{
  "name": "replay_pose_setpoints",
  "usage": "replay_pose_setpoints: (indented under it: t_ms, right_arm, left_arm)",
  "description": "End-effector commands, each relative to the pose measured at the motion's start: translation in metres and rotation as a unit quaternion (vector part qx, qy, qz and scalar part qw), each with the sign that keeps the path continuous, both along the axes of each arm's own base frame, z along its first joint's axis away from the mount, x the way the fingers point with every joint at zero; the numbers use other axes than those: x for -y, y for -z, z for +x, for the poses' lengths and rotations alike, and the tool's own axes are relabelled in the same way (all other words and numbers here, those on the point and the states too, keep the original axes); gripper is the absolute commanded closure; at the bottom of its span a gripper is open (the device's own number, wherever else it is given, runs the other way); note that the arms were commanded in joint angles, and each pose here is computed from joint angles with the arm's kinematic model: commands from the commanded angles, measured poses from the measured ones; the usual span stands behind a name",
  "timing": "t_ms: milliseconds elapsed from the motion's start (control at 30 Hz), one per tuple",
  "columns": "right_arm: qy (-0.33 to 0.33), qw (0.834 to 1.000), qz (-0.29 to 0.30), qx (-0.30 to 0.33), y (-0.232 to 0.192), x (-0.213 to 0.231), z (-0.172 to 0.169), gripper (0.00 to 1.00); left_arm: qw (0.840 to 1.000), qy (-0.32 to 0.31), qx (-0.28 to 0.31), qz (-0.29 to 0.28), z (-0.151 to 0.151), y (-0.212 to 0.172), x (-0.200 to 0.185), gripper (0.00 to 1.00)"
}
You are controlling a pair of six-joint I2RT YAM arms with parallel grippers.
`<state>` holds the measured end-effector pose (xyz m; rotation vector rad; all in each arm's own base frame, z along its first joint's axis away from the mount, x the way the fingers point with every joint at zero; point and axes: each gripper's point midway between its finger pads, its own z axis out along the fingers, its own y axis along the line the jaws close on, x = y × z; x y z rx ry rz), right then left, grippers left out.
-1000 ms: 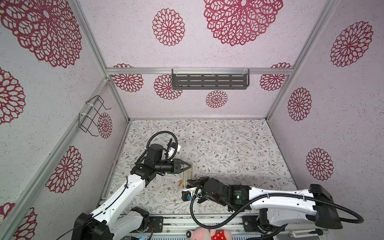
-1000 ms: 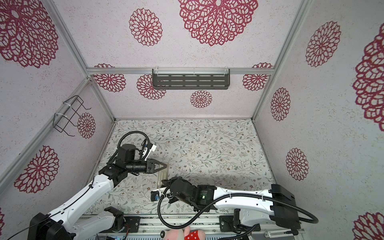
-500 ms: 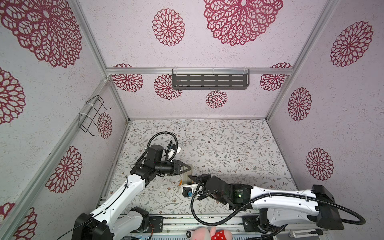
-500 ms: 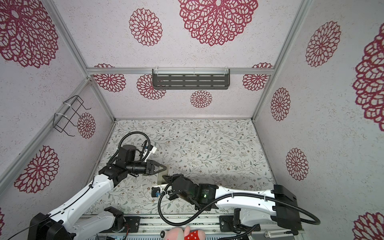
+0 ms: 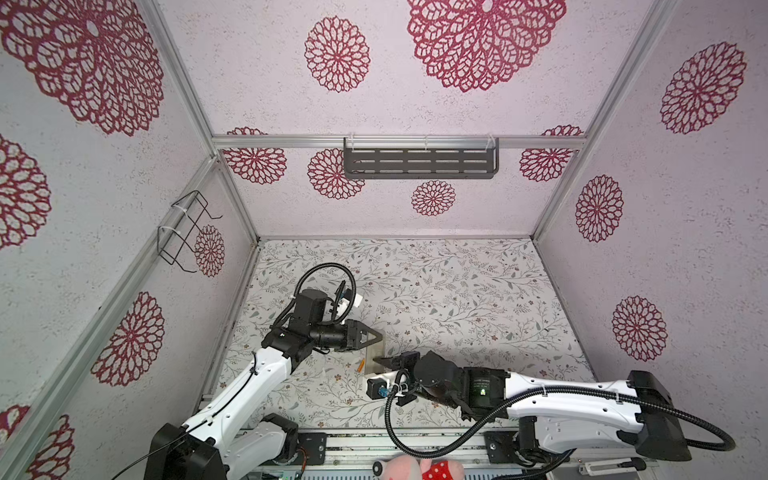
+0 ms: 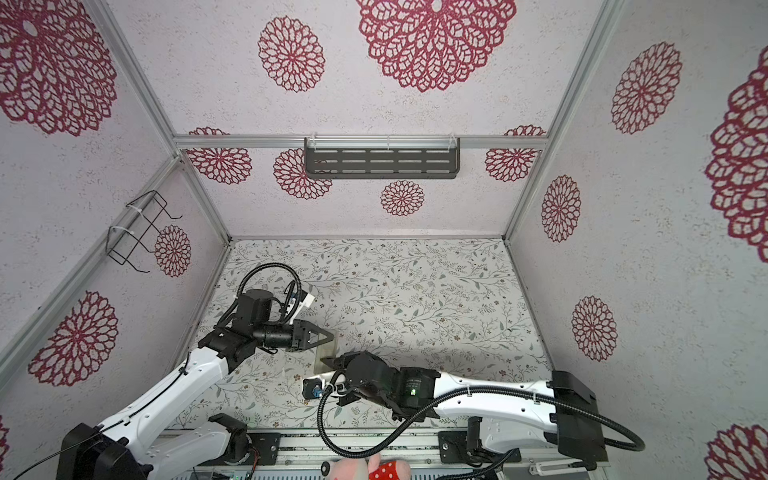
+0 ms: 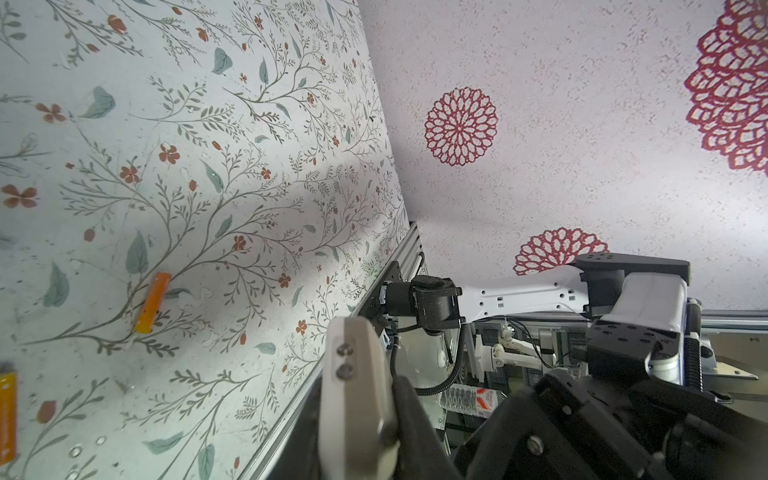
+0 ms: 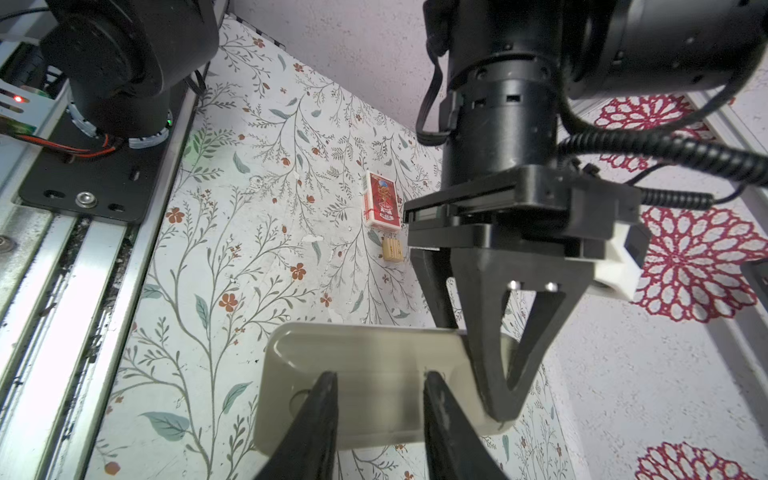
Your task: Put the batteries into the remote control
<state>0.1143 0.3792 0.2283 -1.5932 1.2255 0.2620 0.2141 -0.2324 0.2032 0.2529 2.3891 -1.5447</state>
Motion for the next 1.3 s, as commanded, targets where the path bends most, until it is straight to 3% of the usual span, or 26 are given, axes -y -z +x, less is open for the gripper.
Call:
replay_pose_setpoints:
  t_ms: [0,1267]
  right_arm:
    - [0.003,1.0,0.013,-0.015,-0.006,-0.001,0.001,0.64]
    - [-0.009,0.998,-0.003,-0.054,0.003,-0.003,-0.003,0.64]
  left_arm:
    - [1.0,0.008,0.012,-0.013,0.0,-0.011,0.0,1.0]
    - [1.0,0.01,0.012,-0.011,-0.001,-0.005,0.0,1.0]
